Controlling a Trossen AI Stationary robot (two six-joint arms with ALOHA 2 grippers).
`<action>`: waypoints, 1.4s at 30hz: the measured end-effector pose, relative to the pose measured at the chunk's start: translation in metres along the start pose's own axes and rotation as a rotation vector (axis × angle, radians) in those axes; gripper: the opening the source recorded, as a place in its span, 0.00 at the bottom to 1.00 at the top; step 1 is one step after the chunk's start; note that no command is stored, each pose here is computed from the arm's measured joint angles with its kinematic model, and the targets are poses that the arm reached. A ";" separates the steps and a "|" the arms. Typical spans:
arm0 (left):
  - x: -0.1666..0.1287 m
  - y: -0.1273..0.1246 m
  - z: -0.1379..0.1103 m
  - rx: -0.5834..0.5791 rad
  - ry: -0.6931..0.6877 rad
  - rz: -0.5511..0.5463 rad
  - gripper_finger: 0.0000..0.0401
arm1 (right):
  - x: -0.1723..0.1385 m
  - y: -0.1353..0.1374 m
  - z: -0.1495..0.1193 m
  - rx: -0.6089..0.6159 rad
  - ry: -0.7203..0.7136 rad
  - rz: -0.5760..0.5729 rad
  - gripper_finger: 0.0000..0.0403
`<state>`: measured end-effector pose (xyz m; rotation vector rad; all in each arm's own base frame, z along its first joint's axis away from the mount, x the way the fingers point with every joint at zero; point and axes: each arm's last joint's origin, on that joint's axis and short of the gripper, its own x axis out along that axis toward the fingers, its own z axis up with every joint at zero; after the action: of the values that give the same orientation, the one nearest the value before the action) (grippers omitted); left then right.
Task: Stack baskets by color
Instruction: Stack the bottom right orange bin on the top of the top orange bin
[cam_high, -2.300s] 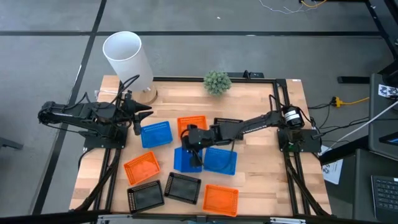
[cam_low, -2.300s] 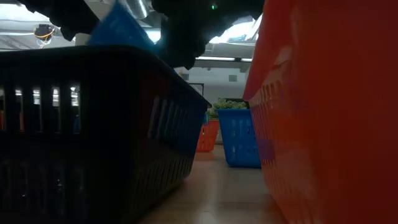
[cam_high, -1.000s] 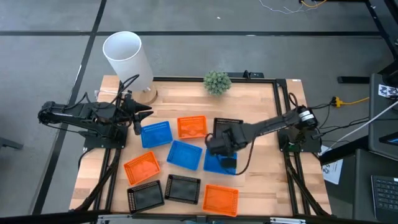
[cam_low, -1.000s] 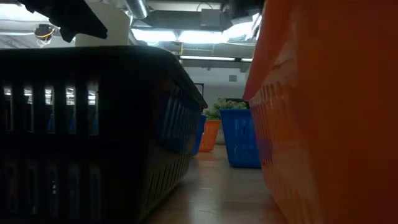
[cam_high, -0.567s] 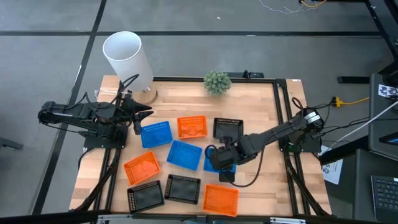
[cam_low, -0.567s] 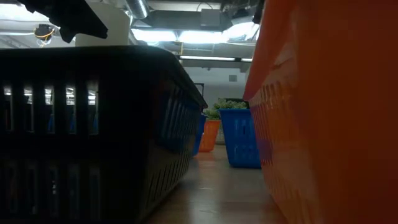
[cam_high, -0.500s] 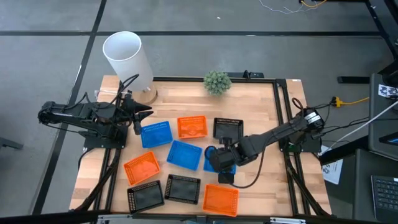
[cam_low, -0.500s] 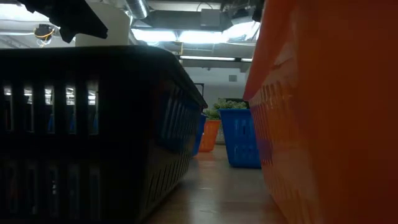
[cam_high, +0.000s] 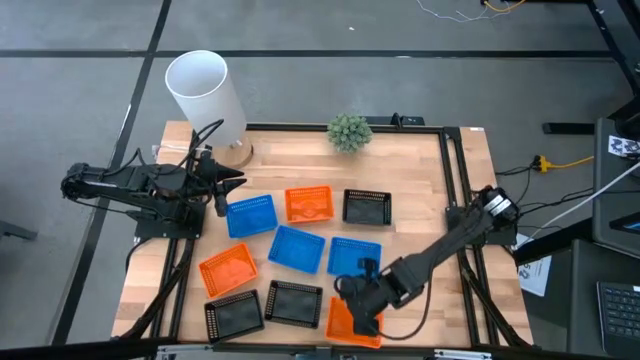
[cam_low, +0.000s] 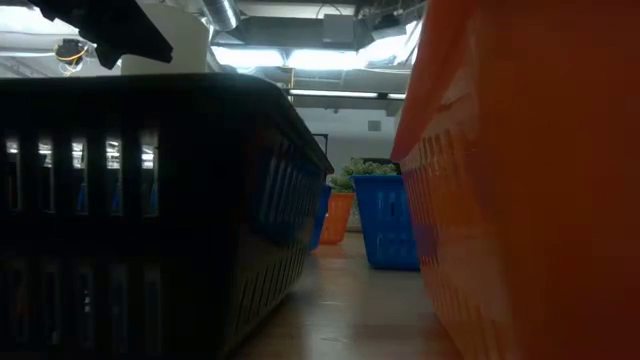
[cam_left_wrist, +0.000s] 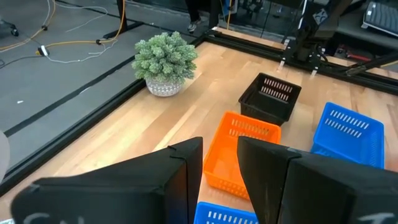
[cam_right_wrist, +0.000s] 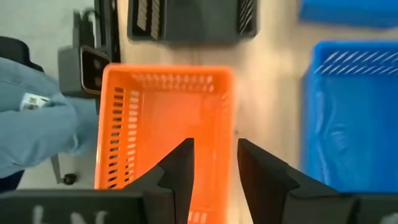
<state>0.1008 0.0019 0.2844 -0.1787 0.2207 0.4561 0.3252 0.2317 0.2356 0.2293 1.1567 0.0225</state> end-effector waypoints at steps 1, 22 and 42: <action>0.000 0.000 0.000 0.000 0.000 0.000 0.23 | 0.004 0.004 -0.003 0.005 0.006 0.001 0.30; 0.000 0.000 0.000 0.001 0.001 0.000 0.23 | 0.037 0.013 -0.019 -0.021 0.018 -0.109 0.30; 0.000 0.000 0.000 0.001 0.001 0.001 0.23 | 0.067 0.022 -0.012 -0.189 0.011 -0.081 0.02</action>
<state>0.1007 0.0019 0.2844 -0.1776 0.2220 0.4564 0.3439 0.2646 0.1750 0.0149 1.1662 0.0617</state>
